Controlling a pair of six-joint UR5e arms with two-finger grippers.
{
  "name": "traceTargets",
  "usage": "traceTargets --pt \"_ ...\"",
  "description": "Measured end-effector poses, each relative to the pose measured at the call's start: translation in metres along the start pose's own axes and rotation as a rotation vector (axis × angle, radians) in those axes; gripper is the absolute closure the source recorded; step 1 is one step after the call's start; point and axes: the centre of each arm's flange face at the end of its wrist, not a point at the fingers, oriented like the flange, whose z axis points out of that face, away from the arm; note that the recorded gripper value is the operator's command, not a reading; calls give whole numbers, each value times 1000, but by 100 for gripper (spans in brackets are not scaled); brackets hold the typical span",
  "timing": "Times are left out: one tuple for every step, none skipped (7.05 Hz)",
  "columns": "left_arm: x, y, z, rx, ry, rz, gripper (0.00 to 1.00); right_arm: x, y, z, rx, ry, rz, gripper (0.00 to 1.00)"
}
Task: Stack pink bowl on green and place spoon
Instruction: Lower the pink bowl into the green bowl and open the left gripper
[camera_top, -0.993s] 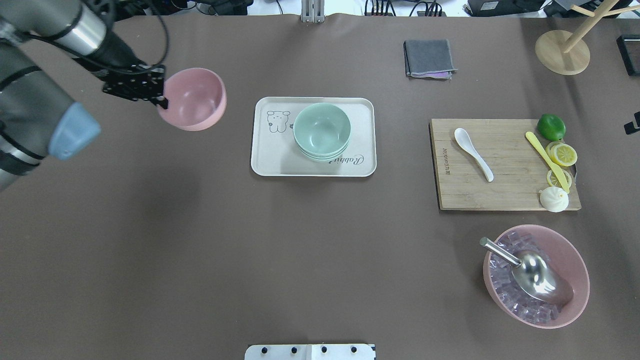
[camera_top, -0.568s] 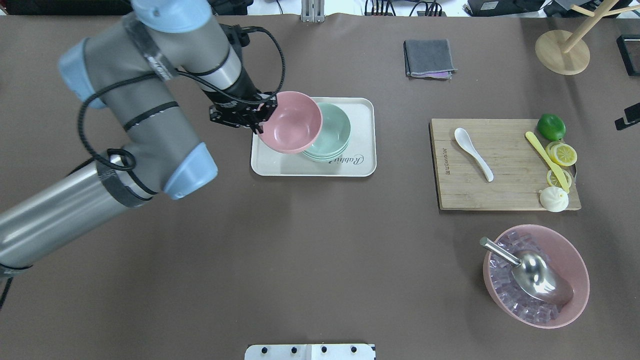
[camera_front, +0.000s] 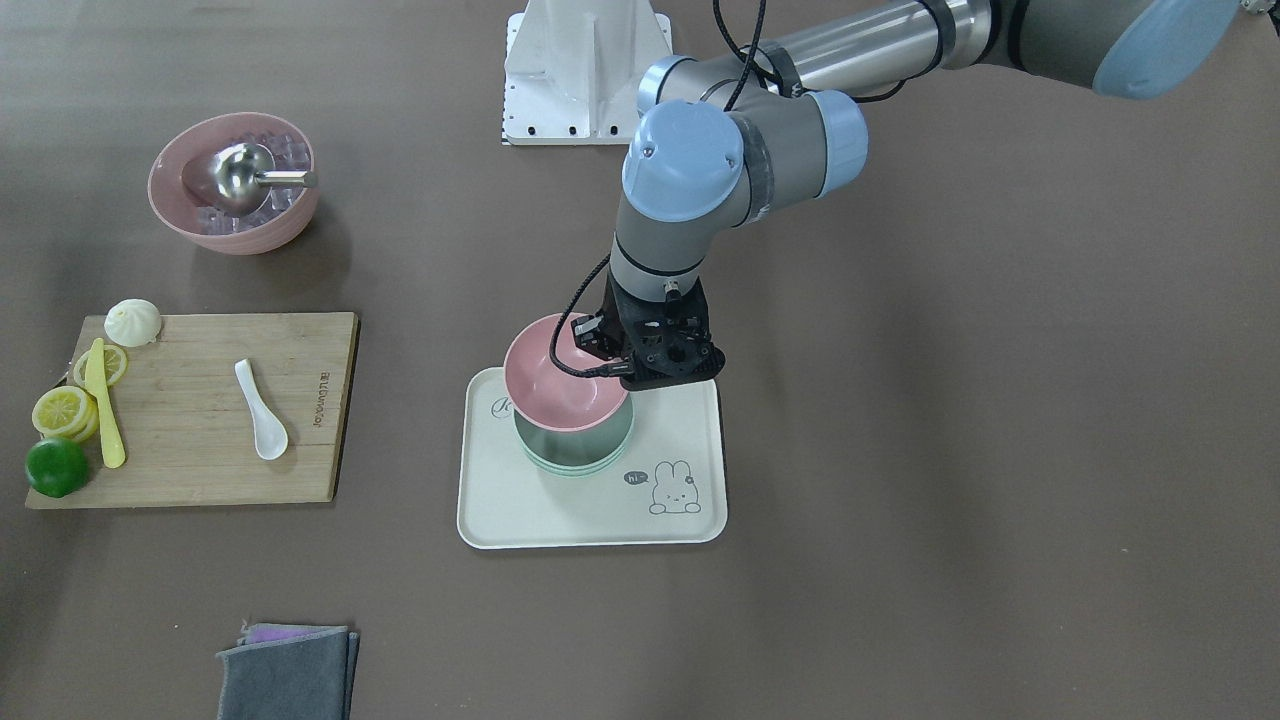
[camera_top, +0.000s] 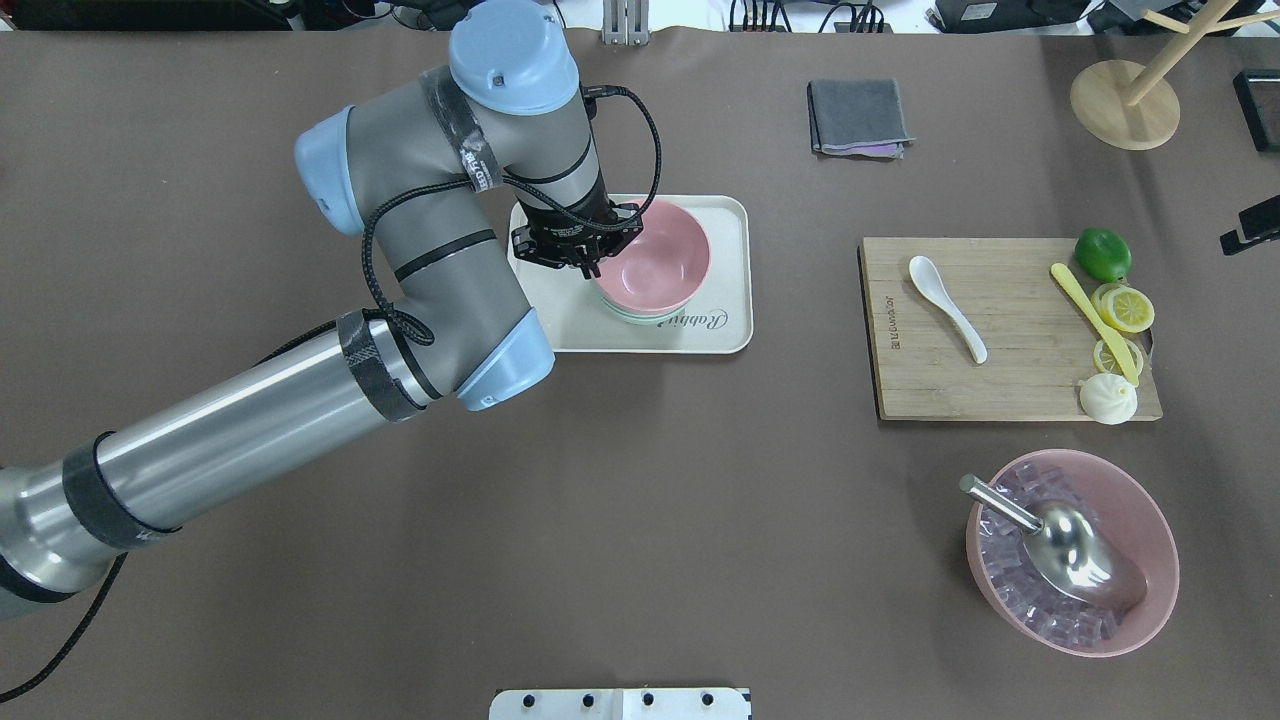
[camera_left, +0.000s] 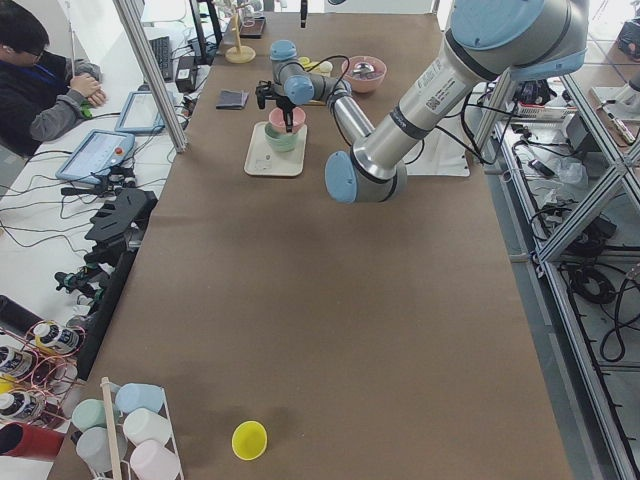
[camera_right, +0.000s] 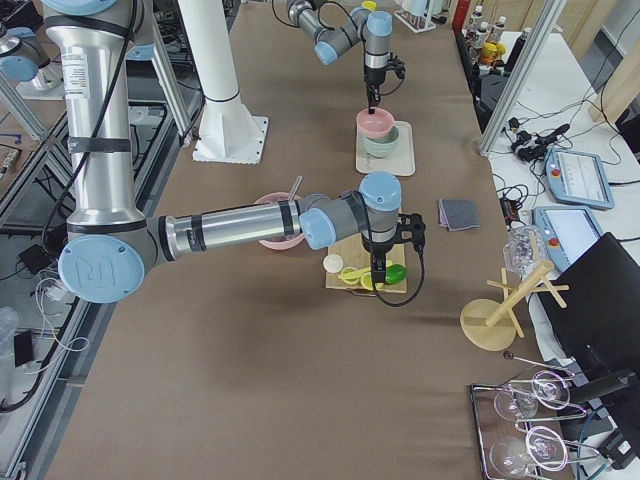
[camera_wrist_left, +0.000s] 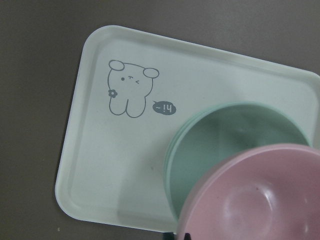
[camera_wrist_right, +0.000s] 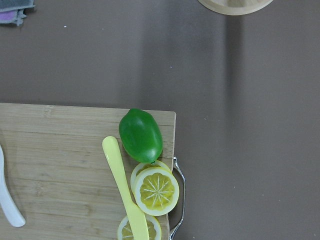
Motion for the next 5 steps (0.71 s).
traceTargets --pt "-1 -5 2 6 5 -1 100 0 0 0 0 0 0 0" --pt "-2 -9 3 9 5 -3 100 0 0 0 0 1 1 0" --pt "-3 -11 5 10 3 -4 100 0 0 1 -1 1 0 0" --pt "-4 -14 9 14 1 -5 100 0 0 1 -1 1 0 0" --pt "-5 -18 15 21 2 -5 100 0 0 1 -1 1 0 0"
